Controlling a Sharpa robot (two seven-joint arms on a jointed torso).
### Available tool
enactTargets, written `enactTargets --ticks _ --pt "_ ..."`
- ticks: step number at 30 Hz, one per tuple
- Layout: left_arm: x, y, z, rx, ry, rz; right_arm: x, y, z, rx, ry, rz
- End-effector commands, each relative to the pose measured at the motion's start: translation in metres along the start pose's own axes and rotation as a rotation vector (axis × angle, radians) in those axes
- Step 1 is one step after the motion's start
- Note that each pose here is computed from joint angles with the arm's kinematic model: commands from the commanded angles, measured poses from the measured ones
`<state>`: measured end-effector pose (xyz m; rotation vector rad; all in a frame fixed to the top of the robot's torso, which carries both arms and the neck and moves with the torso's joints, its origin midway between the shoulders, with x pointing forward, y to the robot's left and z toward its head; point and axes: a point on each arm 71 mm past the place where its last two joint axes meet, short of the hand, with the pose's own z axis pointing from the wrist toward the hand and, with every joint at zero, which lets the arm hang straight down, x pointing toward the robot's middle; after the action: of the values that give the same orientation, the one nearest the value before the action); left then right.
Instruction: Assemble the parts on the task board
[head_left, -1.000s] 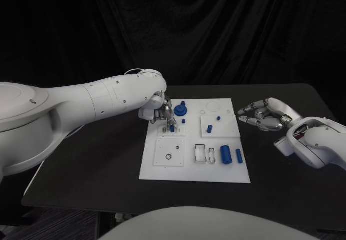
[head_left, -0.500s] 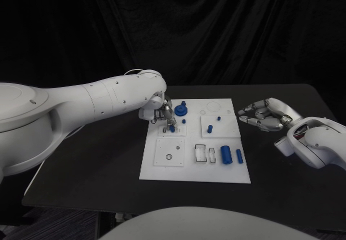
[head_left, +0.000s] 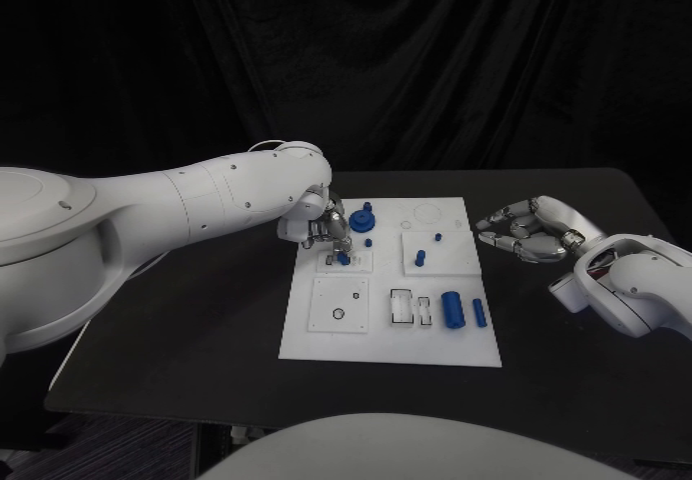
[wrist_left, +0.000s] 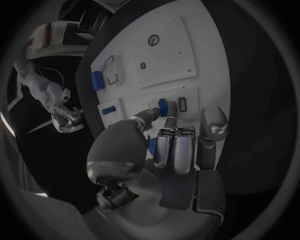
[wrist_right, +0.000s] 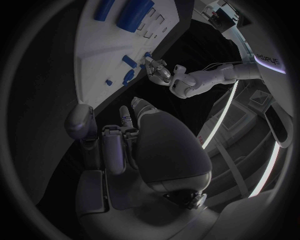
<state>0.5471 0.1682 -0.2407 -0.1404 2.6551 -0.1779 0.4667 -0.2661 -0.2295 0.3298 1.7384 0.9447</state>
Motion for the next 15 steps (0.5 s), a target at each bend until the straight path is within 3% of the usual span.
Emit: enactTargets --ticks 1,9,15 --pt "0.0007 0.0018 0.0005 0.009 -0.017 -0.017 0.0 -0.002 0.0 0.016 0.002 0.002" --pt "-0.0002 0.007 -0.003 0.045 -0.097 -0.076 0.0 -0.002 0.0 0.019 0.002 0.001" --pt "0.0023 0.017 -0.0119 0.114 -0.199 -0.168 -0.002 -0.004 -0.002 0.023 -0.003 0.0"
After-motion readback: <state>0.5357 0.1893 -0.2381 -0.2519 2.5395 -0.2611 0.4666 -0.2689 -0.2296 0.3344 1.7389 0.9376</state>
